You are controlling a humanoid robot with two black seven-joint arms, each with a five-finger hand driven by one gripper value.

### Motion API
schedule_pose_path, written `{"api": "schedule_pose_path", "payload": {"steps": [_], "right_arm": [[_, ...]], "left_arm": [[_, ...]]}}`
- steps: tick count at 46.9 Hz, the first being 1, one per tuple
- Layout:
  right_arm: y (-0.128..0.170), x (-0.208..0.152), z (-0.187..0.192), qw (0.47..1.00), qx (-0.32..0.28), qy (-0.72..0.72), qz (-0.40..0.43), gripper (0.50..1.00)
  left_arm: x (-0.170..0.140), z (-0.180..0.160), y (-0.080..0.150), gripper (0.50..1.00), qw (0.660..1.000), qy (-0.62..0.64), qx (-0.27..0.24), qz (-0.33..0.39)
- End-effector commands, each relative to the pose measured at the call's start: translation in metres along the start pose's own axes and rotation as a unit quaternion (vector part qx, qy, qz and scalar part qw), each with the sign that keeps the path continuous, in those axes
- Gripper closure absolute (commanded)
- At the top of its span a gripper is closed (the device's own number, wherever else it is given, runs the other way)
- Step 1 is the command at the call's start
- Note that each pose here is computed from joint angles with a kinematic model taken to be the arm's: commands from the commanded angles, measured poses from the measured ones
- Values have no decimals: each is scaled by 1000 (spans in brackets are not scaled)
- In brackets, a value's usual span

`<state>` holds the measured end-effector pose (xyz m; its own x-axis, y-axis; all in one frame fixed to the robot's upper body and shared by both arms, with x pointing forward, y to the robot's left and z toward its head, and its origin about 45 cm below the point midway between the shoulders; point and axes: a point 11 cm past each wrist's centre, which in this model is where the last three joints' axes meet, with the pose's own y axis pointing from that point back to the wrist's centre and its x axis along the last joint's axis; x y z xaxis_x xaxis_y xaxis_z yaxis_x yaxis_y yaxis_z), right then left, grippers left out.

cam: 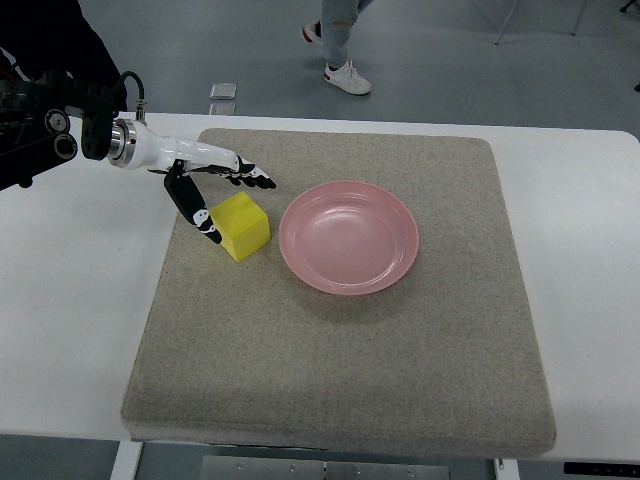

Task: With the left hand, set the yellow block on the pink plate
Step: 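Close the left hand fingers around the yellow cube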

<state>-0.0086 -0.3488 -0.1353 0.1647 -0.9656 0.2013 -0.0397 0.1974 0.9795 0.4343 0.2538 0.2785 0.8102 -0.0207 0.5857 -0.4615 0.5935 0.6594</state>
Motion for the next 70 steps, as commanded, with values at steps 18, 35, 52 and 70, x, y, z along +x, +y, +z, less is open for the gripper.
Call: {"api": "schedule_pose_path", "payload": {"steps": [18,35,52,70], "right_arm": [[0,0,0,1000,0,0,0,576],[0,0,0,1000,0,0,0,576],[0,0,0,1000,0,0,0,576],[0,0,0,1000,1,0,0,576]], "left_arm": [[-2,4,-8,525,998,-53,9,-9],[-7,16,-24,523,995,-99,1,-12],[-4,15,-24,527,993,-118,8,-3],[-7,12,-25,595,988,-151,23,-11]]}}
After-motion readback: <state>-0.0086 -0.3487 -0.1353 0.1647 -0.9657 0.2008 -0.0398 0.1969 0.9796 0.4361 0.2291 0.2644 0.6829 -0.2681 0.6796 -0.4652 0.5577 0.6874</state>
